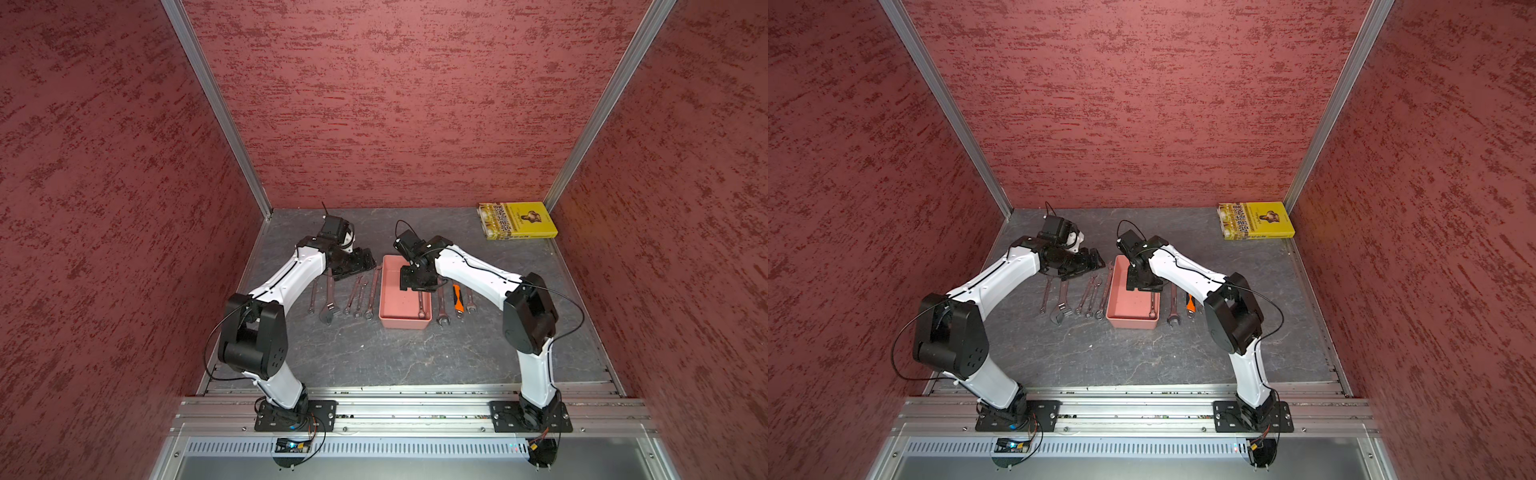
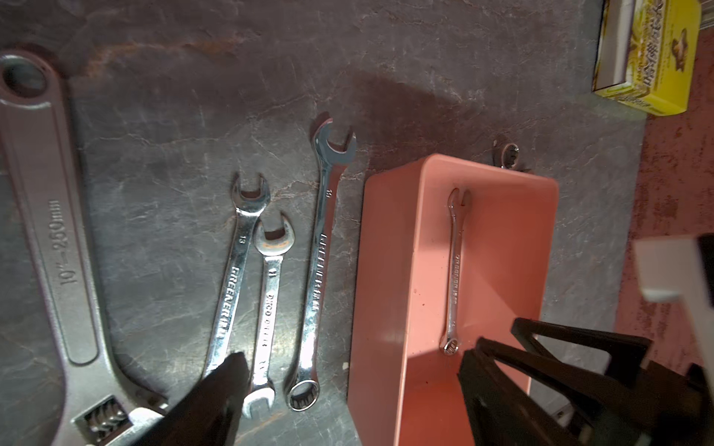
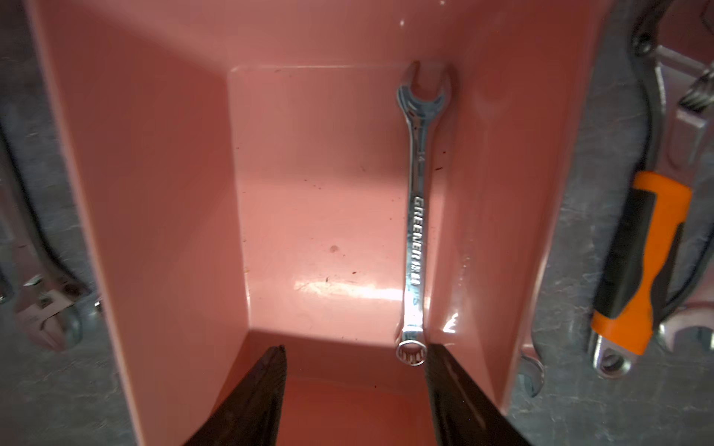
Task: Take out the wrench from the storage box
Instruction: Pick up the wrench from the storage box.
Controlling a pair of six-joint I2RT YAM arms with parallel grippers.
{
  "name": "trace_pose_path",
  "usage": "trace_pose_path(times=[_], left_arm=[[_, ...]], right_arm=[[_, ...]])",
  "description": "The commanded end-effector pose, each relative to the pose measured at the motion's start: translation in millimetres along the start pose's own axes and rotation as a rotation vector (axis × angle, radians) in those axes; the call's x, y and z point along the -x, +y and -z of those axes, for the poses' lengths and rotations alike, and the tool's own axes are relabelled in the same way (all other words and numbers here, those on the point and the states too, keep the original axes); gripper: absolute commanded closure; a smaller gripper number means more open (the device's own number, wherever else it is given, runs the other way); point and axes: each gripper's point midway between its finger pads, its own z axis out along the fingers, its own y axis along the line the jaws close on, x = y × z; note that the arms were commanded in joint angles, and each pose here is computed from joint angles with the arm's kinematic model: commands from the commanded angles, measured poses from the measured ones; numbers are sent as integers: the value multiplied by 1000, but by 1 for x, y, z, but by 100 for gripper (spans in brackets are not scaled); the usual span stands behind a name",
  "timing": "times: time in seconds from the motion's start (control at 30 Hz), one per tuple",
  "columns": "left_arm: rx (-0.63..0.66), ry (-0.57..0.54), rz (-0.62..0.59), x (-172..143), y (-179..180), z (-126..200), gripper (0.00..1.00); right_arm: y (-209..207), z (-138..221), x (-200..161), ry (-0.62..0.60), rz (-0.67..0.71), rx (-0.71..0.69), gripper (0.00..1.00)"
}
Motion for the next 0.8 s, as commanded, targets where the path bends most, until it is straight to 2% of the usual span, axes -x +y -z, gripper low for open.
trace_pose_path(times=[0.0, 0.2, 0.43, 0.63, 0.77], left_arm=[[-103, -38, -20, 5, -19, 11, 7], [-149, -31, -7, -1, -24, 10, 0], [-201, -23, 10, -5, -32, 11, 0], [-200, -10, 20, -8, -30, 7, 0], [-190, -2, 25, -9, -27, 5, 0]], right_arm=[[-21, -5, 6, -37, -28, -134, 41], [-29, -30, 7, -21, -27, -183, 47], [-34, -55, 8, -6, -31, -198, 52], [-33, -82, 1, 57, -35, -125, 56], [-19, -93, -7, 100, -52, 12, 60]])
